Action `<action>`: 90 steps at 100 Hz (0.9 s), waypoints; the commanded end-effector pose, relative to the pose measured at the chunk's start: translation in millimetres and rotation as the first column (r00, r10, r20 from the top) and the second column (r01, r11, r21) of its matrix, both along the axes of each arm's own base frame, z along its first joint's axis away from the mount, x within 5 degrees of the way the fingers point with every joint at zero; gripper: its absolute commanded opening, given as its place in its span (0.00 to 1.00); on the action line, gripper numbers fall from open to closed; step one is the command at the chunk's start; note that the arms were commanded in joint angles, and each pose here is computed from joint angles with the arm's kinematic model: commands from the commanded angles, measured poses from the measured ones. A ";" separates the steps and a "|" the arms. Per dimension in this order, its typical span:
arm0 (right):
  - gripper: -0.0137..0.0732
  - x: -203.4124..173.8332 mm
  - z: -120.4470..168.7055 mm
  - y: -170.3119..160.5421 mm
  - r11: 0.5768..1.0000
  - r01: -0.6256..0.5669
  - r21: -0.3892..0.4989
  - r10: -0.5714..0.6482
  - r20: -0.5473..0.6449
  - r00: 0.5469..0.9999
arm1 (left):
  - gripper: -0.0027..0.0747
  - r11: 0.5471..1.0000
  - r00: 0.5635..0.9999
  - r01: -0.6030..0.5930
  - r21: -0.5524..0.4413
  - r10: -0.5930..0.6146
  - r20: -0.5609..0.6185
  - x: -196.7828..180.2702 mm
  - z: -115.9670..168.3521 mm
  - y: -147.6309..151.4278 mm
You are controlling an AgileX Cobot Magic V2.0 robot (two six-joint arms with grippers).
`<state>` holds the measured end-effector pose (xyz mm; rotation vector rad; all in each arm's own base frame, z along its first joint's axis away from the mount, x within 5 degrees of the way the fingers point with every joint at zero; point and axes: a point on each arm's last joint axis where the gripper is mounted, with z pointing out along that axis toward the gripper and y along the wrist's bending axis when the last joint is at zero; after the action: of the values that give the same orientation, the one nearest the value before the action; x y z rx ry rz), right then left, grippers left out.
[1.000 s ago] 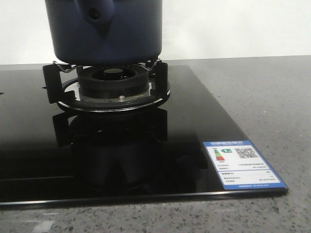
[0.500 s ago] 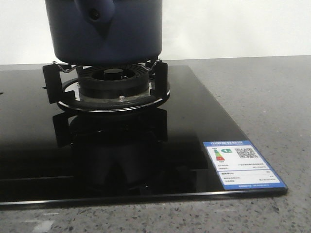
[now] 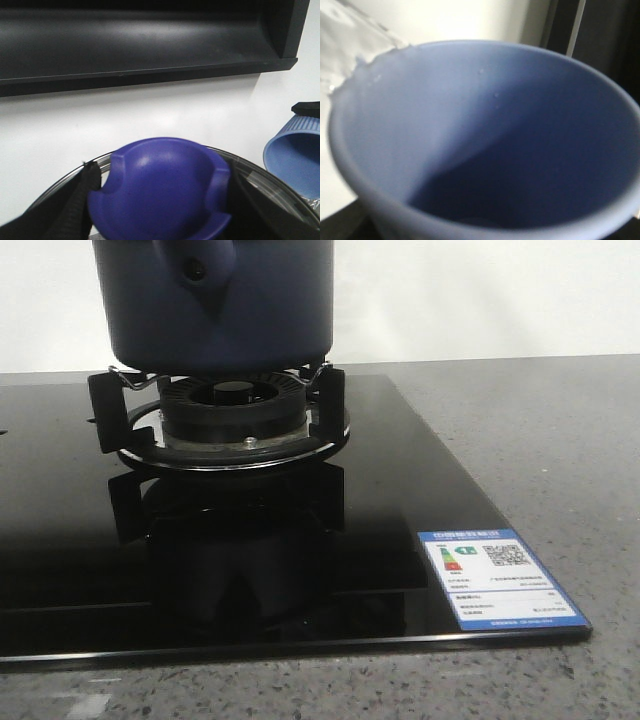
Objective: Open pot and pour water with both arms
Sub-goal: 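Tilt the cup over the open pot with the right gripper to pour water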
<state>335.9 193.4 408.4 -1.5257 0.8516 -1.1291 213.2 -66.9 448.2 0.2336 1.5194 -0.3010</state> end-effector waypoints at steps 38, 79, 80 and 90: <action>0.46 -13.4 33.1 -7.0 1.000 -0.012 -0.022 0.014 0.115 0.993 | 0.44 0.997 0.990 -0.045 -0.064 0.053 0.127 -7.5 24.5 7.4; 0.46 -13.1 33.1 -8.1 0.999 -0.003 0.049 -0.002 0.092 0.996 | 0.44 0.997 0.990 -0.045 -0.064 0.053 0.127 -7.5 24.5 7.4; 0.46 -13.1 33.0 -8.1 0.998 -0.003 0.059 -0.002 0.088 0.996 | 0.44 0.997 0.990 -0.045 -0.064 0.053 0.127 -7.5 24.5 7.4; 0.46 -12.0 32.5 -11.6 0.970 0.036 0.241 -0.043 0.022 0.999 | 0.44 0.997 0.990 -0.045 -0.064 0.053 0.127 -7.5 24.5 7.4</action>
<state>335.9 193.7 409.3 -1.4715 0.8954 -1.0732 213.2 -66.9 448.2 0.2336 1.5194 -0.3010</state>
